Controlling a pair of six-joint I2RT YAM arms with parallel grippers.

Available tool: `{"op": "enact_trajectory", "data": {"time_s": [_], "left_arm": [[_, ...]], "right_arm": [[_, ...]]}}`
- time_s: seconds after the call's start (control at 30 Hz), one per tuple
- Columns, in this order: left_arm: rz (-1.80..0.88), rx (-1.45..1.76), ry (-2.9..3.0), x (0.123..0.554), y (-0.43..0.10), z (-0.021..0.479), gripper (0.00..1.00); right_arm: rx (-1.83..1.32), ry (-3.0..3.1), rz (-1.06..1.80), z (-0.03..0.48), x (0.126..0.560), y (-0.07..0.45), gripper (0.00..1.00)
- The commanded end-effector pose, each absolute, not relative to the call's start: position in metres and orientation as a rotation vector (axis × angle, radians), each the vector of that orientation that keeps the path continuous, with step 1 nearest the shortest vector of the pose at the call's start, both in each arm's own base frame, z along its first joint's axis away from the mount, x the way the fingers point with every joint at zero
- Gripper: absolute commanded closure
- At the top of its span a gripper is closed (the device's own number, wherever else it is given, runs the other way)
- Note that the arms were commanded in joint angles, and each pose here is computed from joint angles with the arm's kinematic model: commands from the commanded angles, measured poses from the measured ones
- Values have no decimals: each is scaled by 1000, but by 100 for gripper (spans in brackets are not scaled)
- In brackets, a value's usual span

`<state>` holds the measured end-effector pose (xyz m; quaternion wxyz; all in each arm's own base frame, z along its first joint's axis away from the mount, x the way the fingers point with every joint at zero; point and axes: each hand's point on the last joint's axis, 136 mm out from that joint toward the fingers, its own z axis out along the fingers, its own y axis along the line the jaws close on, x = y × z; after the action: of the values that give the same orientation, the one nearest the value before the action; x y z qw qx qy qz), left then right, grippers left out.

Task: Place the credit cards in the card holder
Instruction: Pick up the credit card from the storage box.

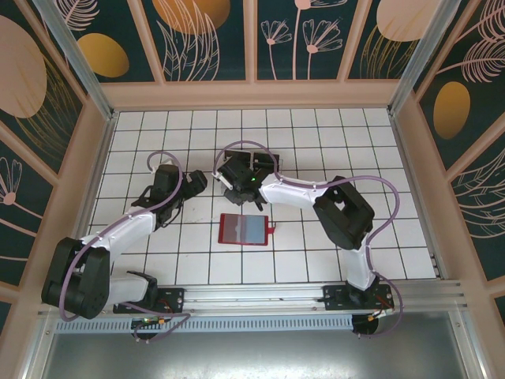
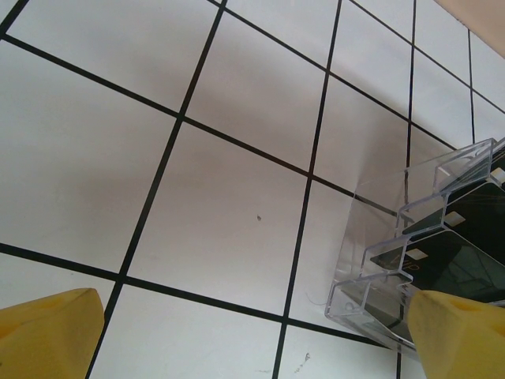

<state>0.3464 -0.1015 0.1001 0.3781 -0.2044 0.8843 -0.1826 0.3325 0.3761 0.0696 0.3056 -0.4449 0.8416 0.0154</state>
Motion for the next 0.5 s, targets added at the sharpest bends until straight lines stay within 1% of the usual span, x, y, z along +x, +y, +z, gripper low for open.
{"op": "enact_trajectory", "data": {"time_s": [0.0, 0.07, 0.27, 0.47], "left_arm": [[-493, -516, 2236, 354, -104, 106, 2], [-495, -518, 2235, 354, -104, 105, 2], [-498, -516, 2237, 355, -105, 104, 1], [-504, -517, 2236, 354, -105, 103, 2]], "right_arm": [[-1183, 2230, -19, 67, 343, 371, 69], [-1190, 2229, -20, 65, 343, 371, 70], [-1206, 2227, -17, 62, 345, 373, 79], [-1227, 2211, -13, 63, 347, 377, 84]]}}
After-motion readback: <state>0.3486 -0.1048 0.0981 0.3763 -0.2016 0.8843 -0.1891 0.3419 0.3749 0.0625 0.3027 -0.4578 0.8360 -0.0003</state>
